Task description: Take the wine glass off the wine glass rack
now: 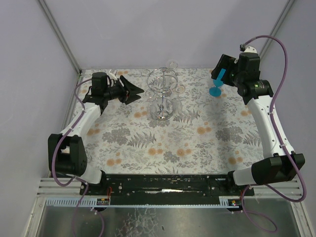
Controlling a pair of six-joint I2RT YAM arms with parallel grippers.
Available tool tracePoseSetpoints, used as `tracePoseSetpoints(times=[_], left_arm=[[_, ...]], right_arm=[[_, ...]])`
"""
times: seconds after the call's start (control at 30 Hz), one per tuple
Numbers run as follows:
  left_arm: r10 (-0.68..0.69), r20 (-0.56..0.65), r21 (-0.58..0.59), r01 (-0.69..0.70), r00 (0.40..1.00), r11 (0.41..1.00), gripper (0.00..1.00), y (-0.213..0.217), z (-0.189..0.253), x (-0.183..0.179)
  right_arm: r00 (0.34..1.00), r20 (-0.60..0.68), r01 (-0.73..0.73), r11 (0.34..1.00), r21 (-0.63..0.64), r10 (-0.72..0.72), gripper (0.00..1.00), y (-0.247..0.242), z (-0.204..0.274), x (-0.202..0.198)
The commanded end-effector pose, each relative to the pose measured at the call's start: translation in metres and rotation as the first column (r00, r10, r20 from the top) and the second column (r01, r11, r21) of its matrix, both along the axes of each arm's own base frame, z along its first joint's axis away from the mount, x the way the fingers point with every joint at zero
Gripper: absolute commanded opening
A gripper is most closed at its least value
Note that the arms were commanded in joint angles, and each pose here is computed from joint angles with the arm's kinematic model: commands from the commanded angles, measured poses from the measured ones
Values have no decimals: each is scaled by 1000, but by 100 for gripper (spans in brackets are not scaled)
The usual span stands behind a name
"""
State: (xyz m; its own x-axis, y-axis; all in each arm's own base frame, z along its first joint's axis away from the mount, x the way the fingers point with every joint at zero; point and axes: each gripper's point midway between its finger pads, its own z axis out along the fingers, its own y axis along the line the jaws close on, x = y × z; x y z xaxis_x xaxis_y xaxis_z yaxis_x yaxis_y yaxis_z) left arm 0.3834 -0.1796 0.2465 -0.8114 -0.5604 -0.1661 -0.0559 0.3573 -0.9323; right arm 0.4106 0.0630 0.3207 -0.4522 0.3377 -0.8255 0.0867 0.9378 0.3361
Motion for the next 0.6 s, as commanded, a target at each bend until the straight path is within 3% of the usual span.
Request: tracePoseSetpoints(times=[0.0,0.57], left_arm=[[-64,57,-39,67,996,997,47,-10,17,-5],[-118,54,-81,122,992,989,33,-21,18,-12]], right_arm=[[999,46,-12,1000,17,11,99,4,16,-1],[999,51,4,1000,4,-4,99,-1,20,-10]])
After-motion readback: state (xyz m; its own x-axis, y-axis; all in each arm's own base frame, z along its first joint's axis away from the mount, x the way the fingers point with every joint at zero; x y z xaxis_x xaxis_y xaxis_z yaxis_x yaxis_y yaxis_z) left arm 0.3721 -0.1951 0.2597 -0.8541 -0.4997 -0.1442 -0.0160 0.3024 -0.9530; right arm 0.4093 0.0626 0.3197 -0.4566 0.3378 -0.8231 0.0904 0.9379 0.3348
